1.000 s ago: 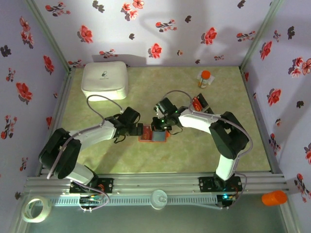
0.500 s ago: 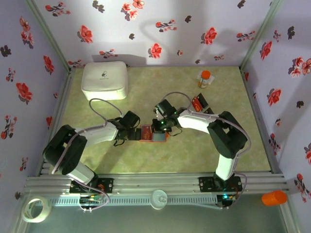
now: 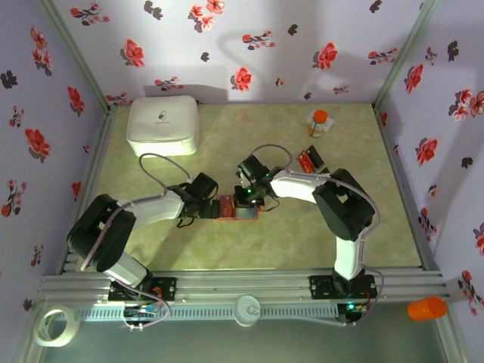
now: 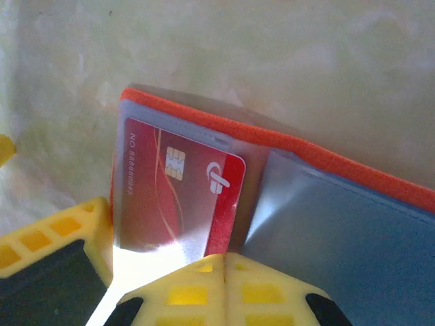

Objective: Put the credit cards into the card holder

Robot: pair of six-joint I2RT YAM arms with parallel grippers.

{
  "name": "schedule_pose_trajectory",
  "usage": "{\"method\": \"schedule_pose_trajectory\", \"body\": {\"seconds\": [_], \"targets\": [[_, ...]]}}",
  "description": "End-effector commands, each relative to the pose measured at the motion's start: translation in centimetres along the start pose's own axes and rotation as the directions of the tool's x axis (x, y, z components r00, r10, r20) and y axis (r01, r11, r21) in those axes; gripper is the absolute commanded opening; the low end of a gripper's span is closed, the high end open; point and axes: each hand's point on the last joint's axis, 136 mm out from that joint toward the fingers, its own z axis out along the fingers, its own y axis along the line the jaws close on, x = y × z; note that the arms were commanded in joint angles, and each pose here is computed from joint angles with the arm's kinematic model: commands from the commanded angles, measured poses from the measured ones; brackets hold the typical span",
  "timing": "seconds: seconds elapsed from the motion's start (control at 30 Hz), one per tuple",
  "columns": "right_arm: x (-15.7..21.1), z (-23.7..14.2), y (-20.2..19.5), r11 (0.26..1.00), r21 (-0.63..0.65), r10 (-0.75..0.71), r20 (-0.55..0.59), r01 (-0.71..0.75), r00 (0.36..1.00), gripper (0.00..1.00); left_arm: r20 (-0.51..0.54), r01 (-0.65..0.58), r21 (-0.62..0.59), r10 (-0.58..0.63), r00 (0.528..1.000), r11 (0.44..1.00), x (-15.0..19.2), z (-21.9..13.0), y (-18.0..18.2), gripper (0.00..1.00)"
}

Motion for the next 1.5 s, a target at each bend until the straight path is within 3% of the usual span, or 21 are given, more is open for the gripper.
{"method": "schedule_pose_trajectory", "body": {"seconds": [0.0, 0.4, 0.87, 1.17, 1.47], "targets": [[0.3, 0.5, 0.4, 1.000, 0.005, -0.006, -0.026, 0.006, 1.000, 0.02, -0.015, 0.013, -0.015, -0.013, 1.000, 1.000, 0.6, 1.3, 0.3, 1.00], [0.2, 0.8, 1.2, 1.000, -0.010, -0.011, -0.031, 0.011, 0.999, 0.02, -0.014, 0.018, -0.009, -0.018, 1.000, 1.000, 0.5, 1.2, 0.2, 1.00], [-2.1, -4.1, 1.8, 0.999, -0.010, -0.032, 0.064, 0.033, 0.997, 0.06, 0.062, 0.085, -0.029, -0.083, 0.995, 0.996, -1.6, -1.9, 1.9, 1.00], [-2.7, -6.7, 0.1, 0.999, 0.024, -0.030, 0.116, 0.027, 0.993, 0.09, 0.130, 0.146, -0.002, -0.145, 0.981, 0.989, -3.6, -4.5, 2.9, 1.00], [-2.5, -8.1, -3.1, 0.993, 0.112, -0.044, 0.129, 0.030, 0.991, 0.11, 0.150, 0.161, 0.119, -0.178, 0.972, 0.980, -5.4, -6.3, 0.8, 1.00]]}}
